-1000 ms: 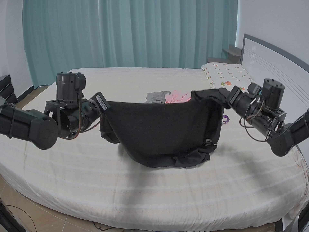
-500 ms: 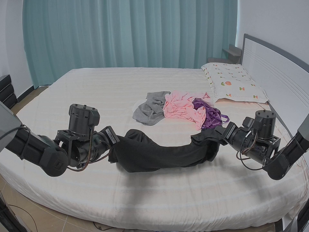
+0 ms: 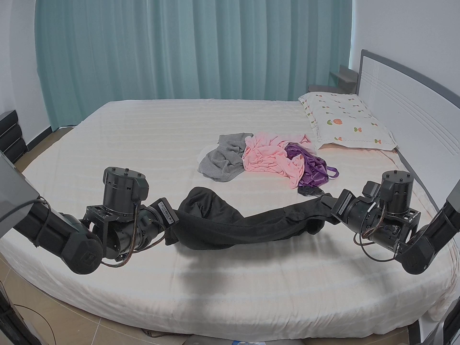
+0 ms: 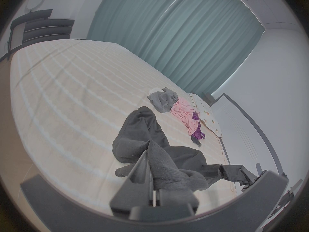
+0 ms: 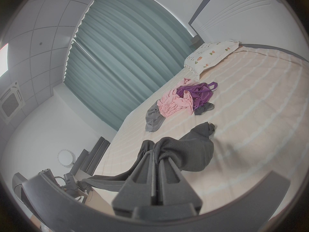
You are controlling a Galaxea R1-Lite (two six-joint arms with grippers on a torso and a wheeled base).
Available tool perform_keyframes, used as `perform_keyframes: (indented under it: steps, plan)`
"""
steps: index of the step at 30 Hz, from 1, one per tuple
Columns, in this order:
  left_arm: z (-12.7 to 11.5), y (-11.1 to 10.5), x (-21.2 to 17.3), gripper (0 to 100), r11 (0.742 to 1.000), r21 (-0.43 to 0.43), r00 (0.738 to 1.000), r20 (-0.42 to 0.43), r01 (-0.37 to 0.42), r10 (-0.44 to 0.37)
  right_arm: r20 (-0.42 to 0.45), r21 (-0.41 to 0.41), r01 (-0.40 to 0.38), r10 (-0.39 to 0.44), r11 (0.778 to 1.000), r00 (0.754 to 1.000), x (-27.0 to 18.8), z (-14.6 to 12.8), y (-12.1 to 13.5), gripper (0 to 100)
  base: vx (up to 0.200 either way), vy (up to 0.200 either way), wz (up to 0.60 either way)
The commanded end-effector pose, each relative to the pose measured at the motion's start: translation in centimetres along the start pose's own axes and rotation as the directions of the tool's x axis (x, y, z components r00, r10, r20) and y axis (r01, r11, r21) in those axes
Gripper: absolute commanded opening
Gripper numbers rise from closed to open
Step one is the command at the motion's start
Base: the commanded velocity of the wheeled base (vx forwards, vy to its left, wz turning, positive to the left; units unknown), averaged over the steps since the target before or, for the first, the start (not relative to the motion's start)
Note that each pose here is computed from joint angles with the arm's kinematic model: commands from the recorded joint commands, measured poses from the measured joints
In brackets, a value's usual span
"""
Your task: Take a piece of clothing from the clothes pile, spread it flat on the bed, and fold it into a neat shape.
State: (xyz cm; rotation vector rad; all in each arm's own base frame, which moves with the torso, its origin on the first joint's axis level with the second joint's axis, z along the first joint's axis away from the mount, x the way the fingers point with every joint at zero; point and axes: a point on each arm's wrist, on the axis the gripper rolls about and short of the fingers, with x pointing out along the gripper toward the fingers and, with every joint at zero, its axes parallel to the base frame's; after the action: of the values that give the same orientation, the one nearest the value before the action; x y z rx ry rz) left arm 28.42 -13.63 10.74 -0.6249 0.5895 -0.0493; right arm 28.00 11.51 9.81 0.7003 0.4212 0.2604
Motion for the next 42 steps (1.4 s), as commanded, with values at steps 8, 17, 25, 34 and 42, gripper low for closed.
perform_keyframes:
  steps: [8, 17, 25, 34, 42]
  plan:
    - [0.3, -0.3, 0.1, 0, 1.000, -0.024, 1.000, 0.011, 0.009, -0.009, 0.015, 0.000, -0.017, 0.017, 1.000, 1.000, -0.7, 0.4, 0.4, 0, 0.000, 0.000, 0.00]
    - [0.8, -0.6, 0.0, 0, 0.997, -0.073, 0.999, 0.033, 0.029, -0.027, 0.006, 0.000, -0.024, 0.024, 1.000, 1.000, -0.7, 0.2, 0.6, 0, 0.000, 0.044, 0.00]
    - [1.0, -0.7, -0.1, 0, 0.997, -0.075, 0.999, 0.039, 0.034, -0.031, 0.007, 0.000, -0.026, 0.026, 1.000, 1.000, -0.7, 0.2, 0.6, 0, 0.000, 0.200, 0.00]
    - [1.2, -0.7, -0.3, 0, 0.996, -0.075, 0.998, 0.047, 0.039, -0.036, 0.034, 0.006, -0.048, 0.048, 0.999, 0.998, -0.6, 0.3, 0.7, 0, 0.000, 0.200, 0.00]
    - [1.3, -0.8, -0.7, 0, 0.996, -0.077, 0.998, 0.053, 0.048, -0.044, 0.049, 0.008, -0.062, 0.062, 0.998, 0.997, -0.7, 0.4, 0.7, 0, 0.000, 0.200, 0.00]
